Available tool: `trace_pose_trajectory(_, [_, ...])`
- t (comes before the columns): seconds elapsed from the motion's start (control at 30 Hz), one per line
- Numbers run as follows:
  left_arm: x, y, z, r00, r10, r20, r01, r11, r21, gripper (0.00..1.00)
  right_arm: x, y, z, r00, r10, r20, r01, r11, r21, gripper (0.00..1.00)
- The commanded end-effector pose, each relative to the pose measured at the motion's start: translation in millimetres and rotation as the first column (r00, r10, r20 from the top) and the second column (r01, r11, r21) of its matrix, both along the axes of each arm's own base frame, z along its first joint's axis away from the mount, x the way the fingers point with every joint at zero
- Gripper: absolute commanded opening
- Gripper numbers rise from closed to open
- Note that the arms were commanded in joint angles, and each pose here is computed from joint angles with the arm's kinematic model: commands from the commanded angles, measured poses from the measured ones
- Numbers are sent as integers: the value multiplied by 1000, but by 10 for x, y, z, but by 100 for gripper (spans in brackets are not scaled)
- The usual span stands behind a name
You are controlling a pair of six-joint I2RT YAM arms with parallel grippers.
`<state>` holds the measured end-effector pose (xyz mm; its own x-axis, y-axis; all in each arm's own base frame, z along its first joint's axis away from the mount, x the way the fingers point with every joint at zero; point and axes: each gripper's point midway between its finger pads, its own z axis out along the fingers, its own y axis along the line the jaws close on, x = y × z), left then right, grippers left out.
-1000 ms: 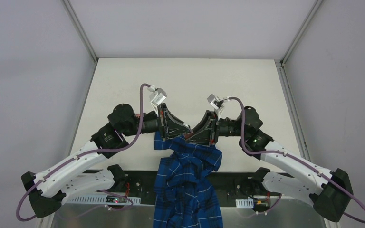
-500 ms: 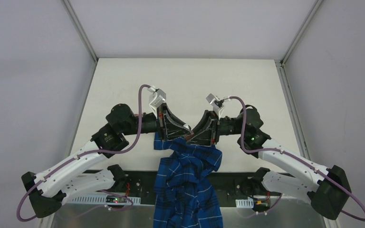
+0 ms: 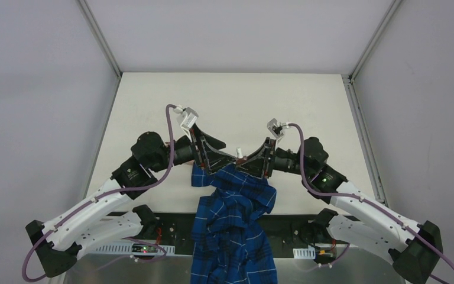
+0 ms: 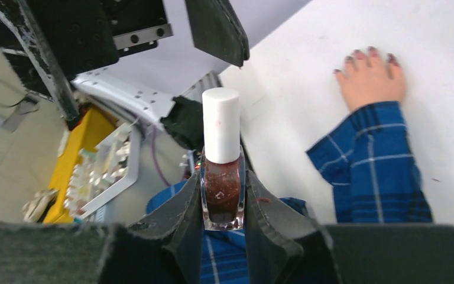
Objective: Paint the nails
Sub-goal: Screw the nail polish bottle.
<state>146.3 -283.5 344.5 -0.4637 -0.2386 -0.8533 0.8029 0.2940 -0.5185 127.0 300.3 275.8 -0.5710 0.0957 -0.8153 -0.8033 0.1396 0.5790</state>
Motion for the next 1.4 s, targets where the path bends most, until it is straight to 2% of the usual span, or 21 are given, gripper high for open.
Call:
trace_pose_trajectory(0.0, [335, 101, -147, 977, 182, -113, -178, 983, 44, 90, 283, -96, -182, 980, -195, 47, 199, 977, -83, 0])
trace_pose_trajectory(0.07, [425, 122, -235, 962, 233, -143, -225, 972, 72, 86, 420, -126, -253, 952, -299, 69, 306, 945, -117, 0])
trace_pose_trajectory(0.13, [472, 108, -291, 954, 252, -163, -240, 967, 88, 79, 509, -140, -291, 919, -381, 105, 393, 909, -142, 0])
trace_pose_trajectory(0.2, [503, 70, -343, 949, 255, -187, -239, 966, 101, 77, 623, -170, -317, 871, -470, 145, 490, 856, -163, 0])
trace_pose_trajectory(0.5, [672, -37, -598, 913, 306, -269, -272, 949, 157, 76, 712, 35, -392, 790, -563, 243, 611, 761, -221, 0])
trace_pose_trajectory(0.83, [759, -116, -790, 896, 326, -302, -272, 940, 207, 68, 683, 134, -399, 785, -554, 277, 614, 753, -235, 0])
trace_pose_trajectory(0.97, [789, -142, -757, 893, 334, -301, -282, 938, 204, 60, 677, 133, -419, 784, -553, 283, 616, 748, -246, 0])
trace_pose_trajectory(1.37, [788, -238, -721, 913, 306, -269, -252, 943, 216, 56, 636, 155, -465, 800, -531, 280, 596, 758, -265, 0])
